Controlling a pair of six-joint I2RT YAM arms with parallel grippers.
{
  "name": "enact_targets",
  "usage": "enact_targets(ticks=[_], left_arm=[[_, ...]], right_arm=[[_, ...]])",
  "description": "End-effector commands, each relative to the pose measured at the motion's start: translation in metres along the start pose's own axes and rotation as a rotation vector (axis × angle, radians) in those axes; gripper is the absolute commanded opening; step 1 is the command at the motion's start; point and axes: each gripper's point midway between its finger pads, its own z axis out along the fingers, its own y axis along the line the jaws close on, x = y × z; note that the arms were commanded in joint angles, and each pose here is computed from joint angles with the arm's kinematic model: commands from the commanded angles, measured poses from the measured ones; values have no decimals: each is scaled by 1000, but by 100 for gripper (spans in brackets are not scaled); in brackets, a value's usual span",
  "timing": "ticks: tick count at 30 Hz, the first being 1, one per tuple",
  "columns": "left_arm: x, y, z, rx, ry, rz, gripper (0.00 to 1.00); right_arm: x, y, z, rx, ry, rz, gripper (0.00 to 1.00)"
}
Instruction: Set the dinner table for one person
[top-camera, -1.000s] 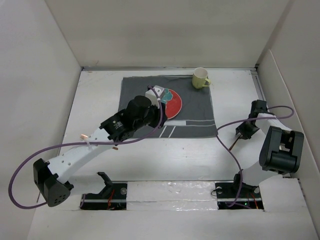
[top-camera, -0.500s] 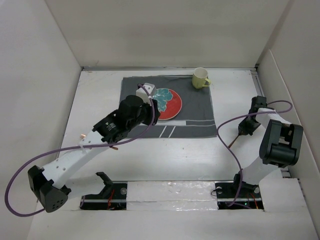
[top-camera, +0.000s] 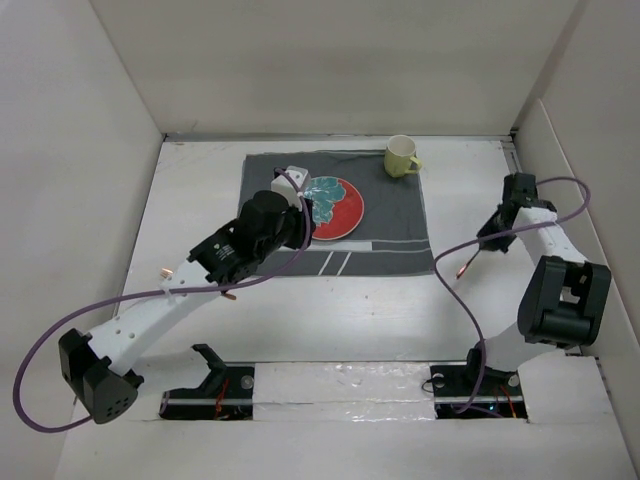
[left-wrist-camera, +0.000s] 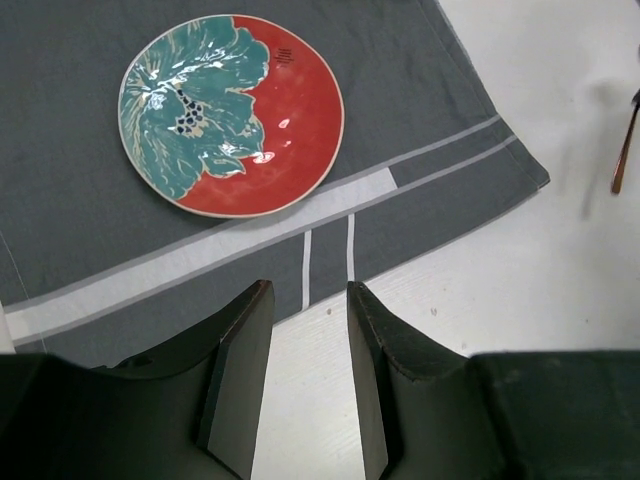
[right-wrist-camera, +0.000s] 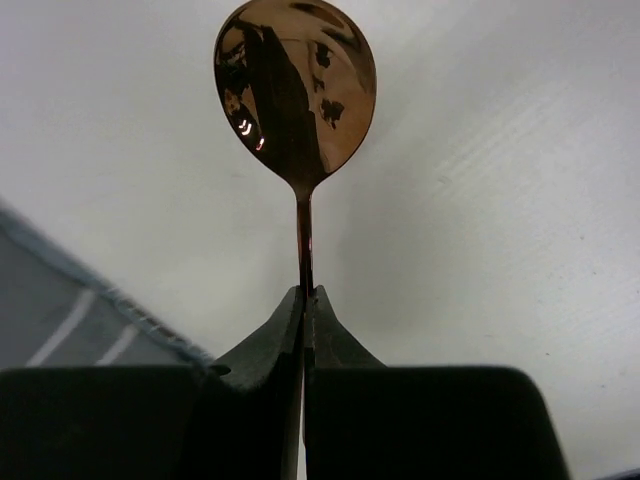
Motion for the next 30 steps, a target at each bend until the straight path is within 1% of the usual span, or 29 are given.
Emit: enact_targets(ticks=[1,2,5,6,7,8,9,10,13,15,18,20,21,22,25,30], left_arm=[[-30,-4,-2,-6,-73,-22,32],[-35,-1,-3,-25,-92,-38,32],[-50,8,-9,-75,-159,-108,32],[-53,12,-11,-87,-175,-142,32],[-54,16,-11,-96,-180,-164,33],[-55,27,-10,-120,-181,-218,36],[-54,35,-8,-137,-176,-225,36],[-53,41,-7,-149,-174,-281,40],[-44,64,-3,-187,-150,-382,43],[-38,76,-2,-202,-135,-421,44],[-24,84,0,-204,-102,-460,44],[-17,92,1,-219,-90,-483,46],[-14,95,-1,-226,-87,-487,48],[-9,101,-1,-241,-81,-499,54],[0,108,-3,-256,-68,-519,63],[5,110,-9,-262,-68,-526,64]], right_arm=[[-46,58,-64,-188,-184,-96,0],[-48,71,-74,-212,-182,-129,0],[-26,111,-90,-295,-163,-273,0],[-12,132,-97,-343,-152,-336,0],[-1,145,-101,-392,-128,-378,0],[16,166,-105,-450,-99,-448,0],[22,174,-104,-457,-90,-479,0],[30,183,-104,-472,-74,-512,0],[52,210,-101,-486,-49,-621,0],[64,222,-97,-500,-34,-661,0],[73,243,-84,-507,-16,-692,0],[71,257,-70,-503,-3,-691,0],[73,263,-67,-502,0,-699,0],[72,268,-61,-492,-1,-700,0],[66,283,-42,-458,6,-698,0],[63,301,-15,-418,27,-696,0]])
